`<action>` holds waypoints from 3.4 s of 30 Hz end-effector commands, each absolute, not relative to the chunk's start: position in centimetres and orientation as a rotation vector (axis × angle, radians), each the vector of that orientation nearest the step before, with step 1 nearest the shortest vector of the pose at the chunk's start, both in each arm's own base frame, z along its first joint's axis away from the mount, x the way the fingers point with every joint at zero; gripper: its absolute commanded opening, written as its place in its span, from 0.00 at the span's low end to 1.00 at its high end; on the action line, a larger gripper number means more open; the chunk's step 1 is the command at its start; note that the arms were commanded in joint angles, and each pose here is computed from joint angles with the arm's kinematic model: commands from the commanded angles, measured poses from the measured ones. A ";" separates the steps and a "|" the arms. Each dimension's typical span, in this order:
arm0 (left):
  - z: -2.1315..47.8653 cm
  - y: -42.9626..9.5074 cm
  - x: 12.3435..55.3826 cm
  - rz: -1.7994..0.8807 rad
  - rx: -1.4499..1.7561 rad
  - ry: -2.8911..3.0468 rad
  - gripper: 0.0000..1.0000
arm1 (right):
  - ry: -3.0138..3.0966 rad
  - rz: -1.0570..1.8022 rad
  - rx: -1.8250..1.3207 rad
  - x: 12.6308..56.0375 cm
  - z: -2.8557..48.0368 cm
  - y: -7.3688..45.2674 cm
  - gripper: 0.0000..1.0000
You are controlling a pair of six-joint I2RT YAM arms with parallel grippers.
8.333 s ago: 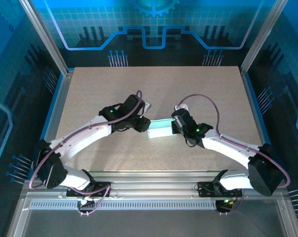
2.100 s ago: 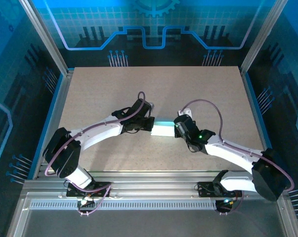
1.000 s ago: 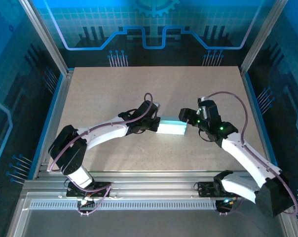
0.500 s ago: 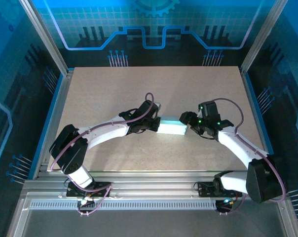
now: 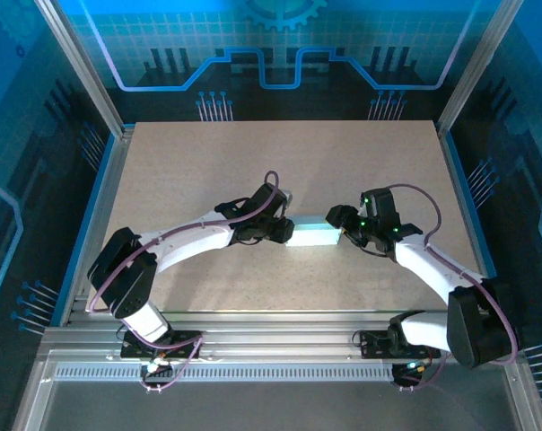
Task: Fold the paper box
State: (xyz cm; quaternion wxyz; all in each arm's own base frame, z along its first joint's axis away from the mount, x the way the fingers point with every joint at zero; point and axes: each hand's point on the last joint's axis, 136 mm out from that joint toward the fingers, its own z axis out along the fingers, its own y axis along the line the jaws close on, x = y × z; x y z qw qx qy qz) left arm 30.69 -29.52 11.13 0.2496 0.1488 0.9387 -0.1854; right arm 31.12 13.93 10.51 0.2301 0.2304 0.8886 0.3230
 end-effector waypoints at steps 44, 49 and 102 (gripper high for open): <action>10.1 -29.3 32.0 -1.116 -0.241 2.612 0.55 | 2.529 0.850 0.683 30.0 7.2 14.2 0.62; 8.1 -28.4 31.5 -1.098 -0.295 2.657 0.43 | 2.530 0.853 0.679 30.0 7.2 14.2 0.62; 2.1 -26.0 30.1 -1.034 -0.412 2.783 0.29 | 2.462 1.054 0.782 29.2 7.1 11.1 0.27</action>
